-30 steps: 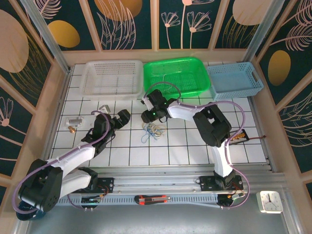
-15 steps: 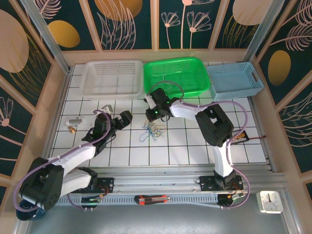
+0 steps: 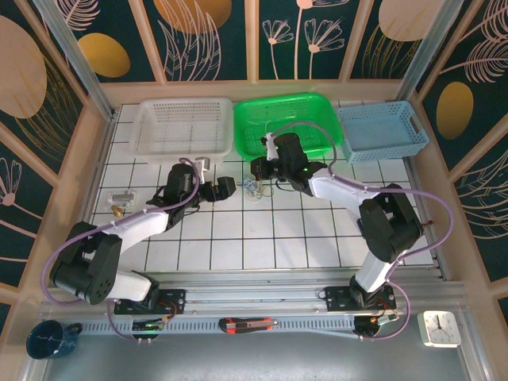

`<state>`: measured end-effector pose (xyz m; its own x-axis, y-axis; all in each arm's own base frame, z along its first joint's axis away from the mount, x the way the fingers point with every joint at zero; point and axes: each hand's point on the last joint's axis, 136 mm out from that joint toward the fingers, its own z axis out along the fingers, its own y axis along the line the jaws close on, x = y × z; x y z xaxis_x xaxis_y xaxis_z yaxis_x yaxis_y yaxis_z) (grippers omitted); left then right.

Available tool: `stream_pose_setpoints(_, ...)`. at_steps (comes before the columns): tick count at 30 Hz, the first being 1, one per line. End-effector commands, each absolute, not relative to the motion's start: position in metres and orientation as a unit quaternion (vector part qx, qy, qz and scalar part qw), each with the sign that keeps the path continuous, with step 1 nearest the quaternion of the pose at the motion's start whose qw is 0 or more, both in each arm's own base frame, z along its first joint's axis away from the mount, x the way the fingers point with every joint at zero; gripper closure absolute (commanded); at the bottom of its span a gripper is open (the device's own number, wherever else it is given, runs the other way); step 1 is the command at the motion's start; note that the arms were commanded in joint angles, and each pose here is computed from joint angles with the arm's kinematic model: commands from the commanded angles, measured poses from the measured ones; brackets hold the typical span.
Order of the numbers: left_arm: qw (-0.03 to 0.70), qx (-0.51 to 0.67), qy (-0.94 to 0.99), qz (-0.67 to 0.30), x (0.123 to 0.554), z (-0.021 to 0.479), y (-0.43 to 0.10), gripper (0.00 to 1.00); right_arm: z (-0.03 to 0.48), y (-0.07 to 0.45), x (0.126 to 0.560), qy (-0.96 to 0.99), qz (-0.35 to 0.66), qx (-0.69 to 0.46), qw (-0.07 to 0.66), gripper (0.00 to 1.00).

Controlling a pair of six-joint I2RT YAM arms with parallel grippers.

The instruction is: Untangle the cables

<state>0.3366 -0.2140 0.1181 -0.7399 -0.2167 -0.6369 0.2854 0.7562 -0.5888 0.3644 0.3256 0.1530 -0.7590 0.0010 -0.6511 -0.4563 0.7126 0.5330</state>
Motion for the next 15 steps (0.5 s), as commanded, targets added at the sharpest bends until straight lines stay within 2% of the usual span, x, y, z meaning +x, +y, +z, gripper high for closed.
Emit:
stream_pose_setpoints(1,0.356,0.079,0.866,-0.343,0.333,0.116,-0.235,0.01,0.172,0.33,0.362,0.851,0.392,-0.111,0.331,1.0)
stream_pose_setpoints(8,0.348,0.112,0.876,-0.314,0.331,0.088,-0.257,0.01,0.168,0.331,0.353,0.852,0.405,-0.099,0.318,1.0)
stream_pose_setpoints(15,0.354,0.116,0.871,-0.319,0.339,0.082,-0.274,0.01,0.175,0.328,0.346,0.849,0.404,-0.099,0.325,1.0)
